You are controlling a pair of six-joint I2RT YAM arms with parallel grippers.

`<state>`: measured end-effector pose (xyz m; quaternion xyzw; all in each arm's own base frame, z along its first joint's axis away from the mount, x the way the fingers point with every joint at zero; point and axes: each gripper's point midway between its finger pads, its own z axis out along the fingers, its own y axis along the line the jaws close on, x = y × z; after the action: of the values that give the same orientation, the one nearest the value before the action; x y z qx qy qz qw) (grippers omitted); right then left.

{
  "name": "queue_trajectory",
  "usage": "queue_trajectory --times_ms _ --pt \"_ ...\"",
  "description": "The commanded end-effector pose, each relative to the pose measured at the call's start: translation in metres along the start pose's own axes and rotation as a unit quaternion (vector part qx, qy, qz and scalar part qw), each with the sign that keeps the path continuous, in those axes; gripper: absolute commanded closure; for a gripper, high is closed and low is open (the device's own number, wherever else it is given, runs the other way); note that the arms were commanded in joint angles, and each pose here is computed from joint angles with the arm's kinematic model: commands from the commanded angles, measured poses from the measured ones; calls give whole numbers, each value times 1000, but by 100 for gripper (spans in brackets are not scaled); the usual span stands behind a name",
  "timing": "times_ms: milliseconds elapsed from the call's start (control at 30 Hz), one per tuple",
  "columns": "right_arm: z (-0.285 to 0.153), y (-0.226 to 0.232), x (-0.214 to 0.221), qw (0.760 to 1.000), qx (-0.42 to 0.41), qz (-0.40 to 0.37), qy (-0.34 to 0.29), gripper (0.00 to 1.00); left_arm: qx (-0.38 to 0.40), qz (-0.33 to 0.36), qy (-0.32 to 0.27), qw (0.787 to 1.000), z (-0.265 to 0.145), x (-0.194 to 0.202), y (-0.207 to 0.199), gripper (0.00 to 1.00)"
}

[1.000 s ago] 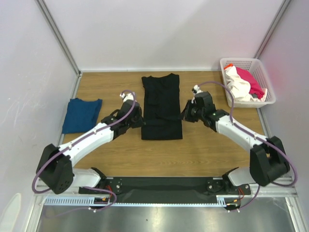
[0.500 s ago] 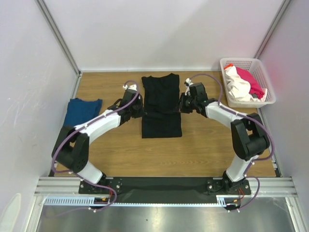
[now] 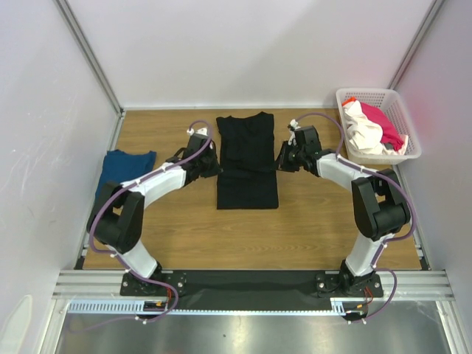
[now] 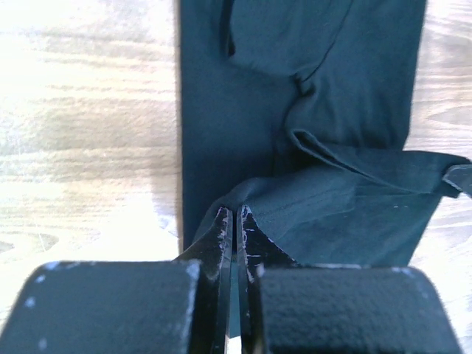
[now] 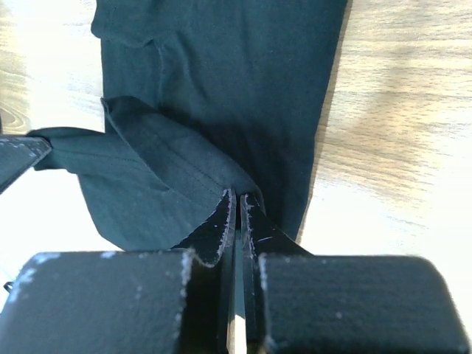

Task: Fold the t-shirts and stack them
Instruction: Fold the tshirt

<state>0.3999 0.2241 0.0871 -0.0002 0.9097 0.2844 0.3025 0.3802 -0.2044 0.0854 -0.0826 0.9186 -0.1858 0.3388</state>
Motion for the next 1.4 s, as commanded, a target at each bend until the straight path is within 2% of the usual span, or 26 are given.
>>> queue_trajectory --times_ms 0,133,500,767,800,833,867,933,967,1033,1067,1133,1167,1200,1267,1300,1367 --pt "-13 14 -28 999 -14 -26 -43 100 37 12 -46 998 -8 -37 -22 100" --pt "-10 13 -31 999 -11 -26 -41 100 51 15 -41 998 -4 -39 -30 100" --pt "13 -10 -31 1000 17 -17 -19 100 19 11 -8 1000 31 -23 -13 100" --pt "24 -14 -38 1000 22 -18 -3 100 16 13 -1 1000 43 -27 -12 100" --pt "27 -15 -37 1000 23 -17 1 96 15 14 0 1000 43 -27 -12 100" --pt "27 -15 -39 1000 24 -18 1 90 15 14 -2 1000 43 -30 -13 97" --pt "27 -13 -44 1000 24 -21 -1 73 16 17 -6 1000 42 -36 -13 87" --pt "24 -9 -54 999 19 -24 -7 53 19 18 -11 1000 40 -44 -15 75" --pt "20 -7 -57 999 20 -26 -6 48 30 19 -14 999 36 -52 -17 54" --pt "7 7 -82 999 13 -38 -32 36 42 26 -32 998 27 -75 -28 38" --pt "2 11 -87 999 13 -40 -33 32 32 40 -33 998 22 -81 -25 26" --pt "-17 29 -111 997 1 -52 -61 27 29 54 -67 996 2 -112 -36 18" --pt "-24 35 -114 997 -5 -54 -63 27 23 68 -63 995 -6 -113 -35 16" --pt "-31 40 -116 996 -11 -56 -66 21 13 73 -88 993 -23 -128 -36 15" --pt "-45 50 -113 996 -21 -58 -68 20 17 75 -94 993 -41 -129 -38 12" --pt "-48 51 -110 996 -22 -57 -67 19 42 74 -109 990 -65 -133 -48 11" --pt "-54 51 -91 997 -26 -39 -60 11 53 69 -105 991 -73 -110 -48 1"
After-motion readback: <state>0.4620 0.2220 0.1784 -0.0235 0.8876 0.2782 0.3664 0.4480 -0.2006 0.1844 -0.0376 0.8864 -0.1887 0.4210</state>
